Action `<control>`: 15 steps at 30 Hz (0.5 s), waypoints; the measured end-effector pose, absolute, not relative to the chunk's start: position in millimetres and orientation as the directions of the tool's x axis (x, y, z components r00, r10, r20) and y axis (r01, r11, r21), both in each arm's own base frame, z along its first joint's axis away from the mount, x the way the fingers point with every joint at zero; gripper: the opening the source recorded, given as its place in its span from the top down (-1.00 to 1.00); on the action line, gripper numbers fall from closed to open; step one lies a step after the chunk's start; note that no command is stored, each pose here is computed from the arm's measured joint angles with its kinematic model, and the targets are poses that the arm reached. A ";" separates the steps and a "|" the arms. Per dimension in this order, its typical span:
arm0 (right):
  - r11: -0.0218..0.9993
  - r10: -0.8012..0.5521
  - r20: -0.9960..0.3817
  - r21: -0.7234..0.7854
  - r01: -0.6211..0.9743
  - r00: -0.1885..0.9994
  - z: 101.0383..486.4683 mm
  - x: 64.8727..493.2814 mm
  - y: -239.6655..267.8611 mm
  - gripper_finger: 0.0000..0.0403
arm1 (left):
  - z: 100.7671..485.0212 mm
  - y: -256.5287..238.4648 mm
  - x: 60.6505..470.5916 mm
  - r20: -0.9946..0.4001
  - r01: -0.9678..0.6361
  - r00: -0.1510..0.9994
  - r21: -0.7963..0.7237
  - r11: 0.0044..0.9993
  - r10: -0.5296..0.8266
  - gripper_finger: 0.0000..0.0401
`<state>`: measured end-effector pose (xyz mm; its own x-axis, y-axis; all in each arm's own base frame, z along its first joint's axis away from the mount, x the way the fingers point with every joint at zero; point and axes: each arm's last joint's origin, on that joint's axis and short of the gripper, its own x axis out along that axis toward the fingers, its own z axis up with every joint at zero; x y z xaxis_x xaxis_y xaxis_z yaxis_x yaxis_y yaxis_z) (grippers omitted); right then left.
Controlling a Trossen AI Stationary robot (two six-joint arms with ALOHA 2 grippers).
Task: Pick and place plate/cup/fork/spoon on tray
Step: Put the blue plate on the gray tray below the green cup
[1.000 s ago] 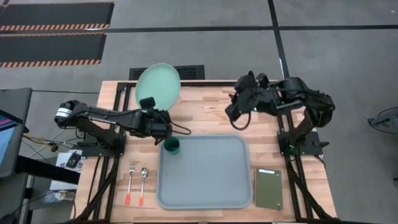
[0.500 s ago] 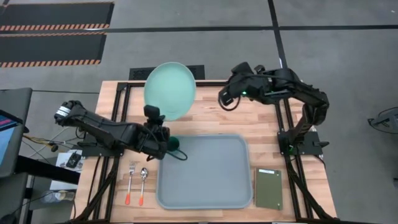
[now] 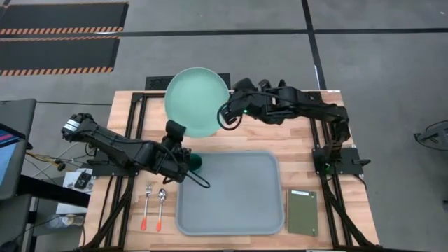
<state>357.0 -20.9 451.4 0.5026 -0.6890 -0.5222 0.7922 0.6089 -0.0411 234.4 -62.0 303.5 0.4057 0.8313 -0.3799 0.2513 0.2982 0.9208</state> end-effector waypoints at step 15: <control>0.669 -0.597 -0.460 0.168 0.724 0.657 497.2 313.8 -32.9 0.13 | 304.3 -61.8 234.1 -0.348 0.295 0.405 0.925 0.240 0.846 1.00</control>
<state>313.8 -32.9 497.2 0.6574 -0.5967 -0.4602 0.7245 0.6685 0.1680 234.1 -61.8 304.3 0.4048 0.8456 -0.3481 0.2951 0.2395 0.9250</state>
